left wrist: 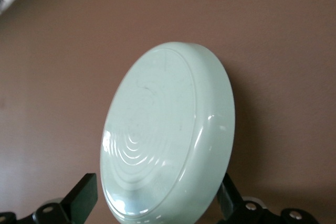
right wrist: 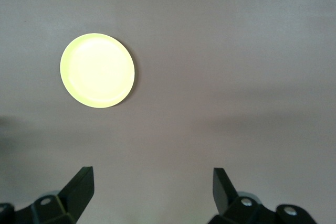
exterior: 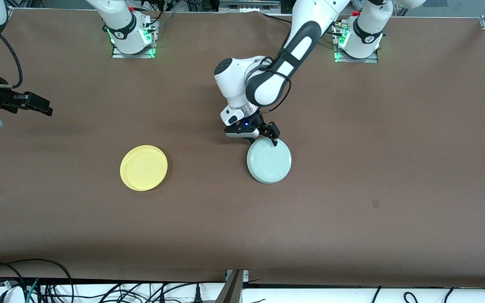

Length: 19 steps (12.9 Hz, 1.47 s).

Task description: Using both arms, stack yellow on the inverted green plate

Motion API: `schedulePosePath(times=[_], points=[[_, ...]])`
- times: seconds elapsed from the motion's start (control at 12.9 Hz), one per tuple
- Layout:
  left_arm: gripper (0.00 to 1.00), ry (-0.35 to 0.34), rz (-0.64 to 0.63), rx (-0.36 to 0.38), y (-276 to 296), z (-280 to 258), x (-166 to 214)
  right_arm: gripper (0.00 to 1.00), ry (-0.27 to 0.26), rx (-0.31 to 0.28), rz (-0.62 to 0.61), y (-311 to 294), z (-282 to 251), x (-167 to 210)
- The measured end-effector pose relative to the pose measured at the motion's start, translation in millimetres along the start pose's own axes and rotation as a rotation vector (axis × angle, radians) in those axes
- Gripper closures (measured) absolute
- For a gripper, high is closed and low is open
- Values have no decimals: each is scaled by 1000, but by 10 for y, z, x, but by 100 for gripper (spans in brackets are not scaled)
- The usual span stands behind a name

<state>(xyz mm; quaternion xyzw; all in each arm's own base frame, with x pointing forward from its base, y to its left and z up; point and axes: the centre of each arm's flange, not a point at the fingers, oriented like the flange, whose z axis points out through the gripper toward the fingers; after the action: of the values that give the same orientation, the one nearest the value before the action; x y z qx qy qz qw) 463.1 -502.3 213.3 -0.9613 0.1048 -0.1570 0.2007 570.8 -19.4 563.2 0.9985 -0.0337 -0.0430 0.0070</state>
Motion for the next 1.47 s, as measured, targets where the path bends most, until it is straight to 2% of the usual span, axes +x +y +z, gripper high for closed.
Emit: schedulePosePath(times=[0.39,0.7,0.85,1.08,1.47], points=[[0,-137,-222,-215,-197,-52,269,0,-2,5,1,-3,2,-2],[0,-170,-299,-309,-665,-267,640,0,-4,6,1,-2,4,-3],[0,-197,-308,-357,-1269,-444,943,0,-4,6,1,-1,6,-3],[0,-259,-320,-390,-2393,-629,1241,0,-5,7,2,1,7,-3],[0,-375,-325,-437,-3954,-739,1260,0,-6,7,2,1,8,-4]])
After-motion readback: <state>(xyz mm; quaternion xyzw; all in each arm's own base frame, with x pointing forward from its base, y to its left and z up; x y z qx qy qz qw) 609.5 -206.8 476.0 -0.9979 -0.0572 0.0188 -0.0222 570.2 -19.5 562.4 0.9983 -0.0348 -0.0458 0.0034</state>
